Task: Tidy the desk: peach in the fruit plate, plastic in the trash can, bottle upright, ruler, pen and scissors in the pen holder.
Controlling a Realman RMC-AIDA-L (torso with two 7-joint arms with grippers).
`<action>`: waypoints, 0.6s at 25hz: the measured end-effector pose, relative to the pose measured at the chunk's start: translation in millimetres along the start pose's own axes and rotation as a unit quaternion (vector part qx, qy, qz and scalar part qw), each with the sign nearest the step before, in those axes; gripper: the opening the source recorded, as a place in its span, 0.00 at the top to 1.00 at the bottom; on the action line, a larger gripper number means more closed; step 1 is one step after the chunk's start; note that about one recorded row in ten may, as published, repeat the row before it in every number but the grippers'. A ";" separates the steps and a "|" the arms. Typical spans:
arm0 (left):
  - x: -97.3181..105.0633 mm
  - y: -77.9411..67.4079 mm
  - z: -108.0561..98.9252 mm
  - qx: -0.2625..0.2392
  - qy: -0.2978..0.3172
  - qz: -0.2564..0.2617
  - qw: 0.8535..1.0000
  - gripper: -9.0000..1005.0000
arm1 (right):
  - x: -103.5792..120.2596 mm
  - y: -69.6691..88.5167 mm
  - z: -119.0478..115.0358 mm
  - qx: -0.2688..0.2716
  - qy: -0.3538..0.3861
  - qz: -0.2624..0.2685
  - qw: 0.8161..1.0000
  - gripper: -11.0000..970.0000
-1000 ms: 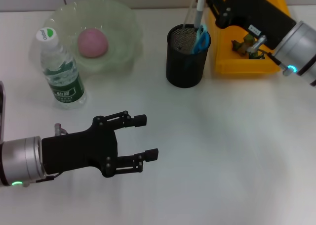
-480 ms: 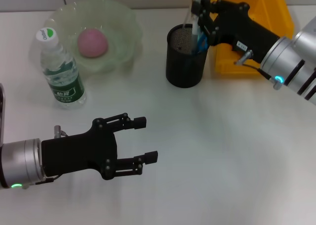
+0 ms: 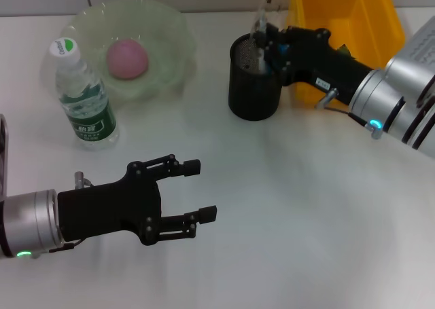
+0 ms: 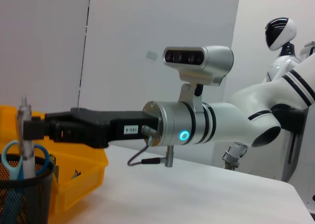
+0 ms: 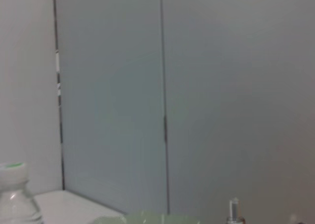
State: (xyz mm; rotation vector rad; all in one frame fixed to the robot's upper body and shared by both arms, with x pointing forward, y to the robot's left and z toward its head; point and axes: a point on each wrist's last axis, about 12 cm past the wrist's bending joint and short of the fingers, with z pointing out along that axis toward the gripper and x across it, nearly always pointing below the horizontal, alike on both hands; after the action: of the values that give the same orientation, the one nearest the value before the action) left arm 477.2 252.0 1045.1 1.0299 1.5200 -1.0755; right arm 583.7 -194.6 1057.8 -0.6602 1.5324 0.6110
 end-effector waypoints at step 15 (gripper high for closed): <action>-1.8 1.0 1.0 0.002 -0.002 0.003 1.000 0.21 | -8.8 9.3 -45.9 -0.015 -0.119 0.021 0.993 0.57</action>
State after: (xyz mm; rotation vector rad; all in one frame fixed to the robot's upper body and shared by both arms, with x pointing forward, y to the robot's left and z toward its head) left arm 478.8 251.1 1046.6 1.0340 1.5104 -1.0762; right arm 545.6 -220.8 1069.4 -0.5569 1.3206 0.7189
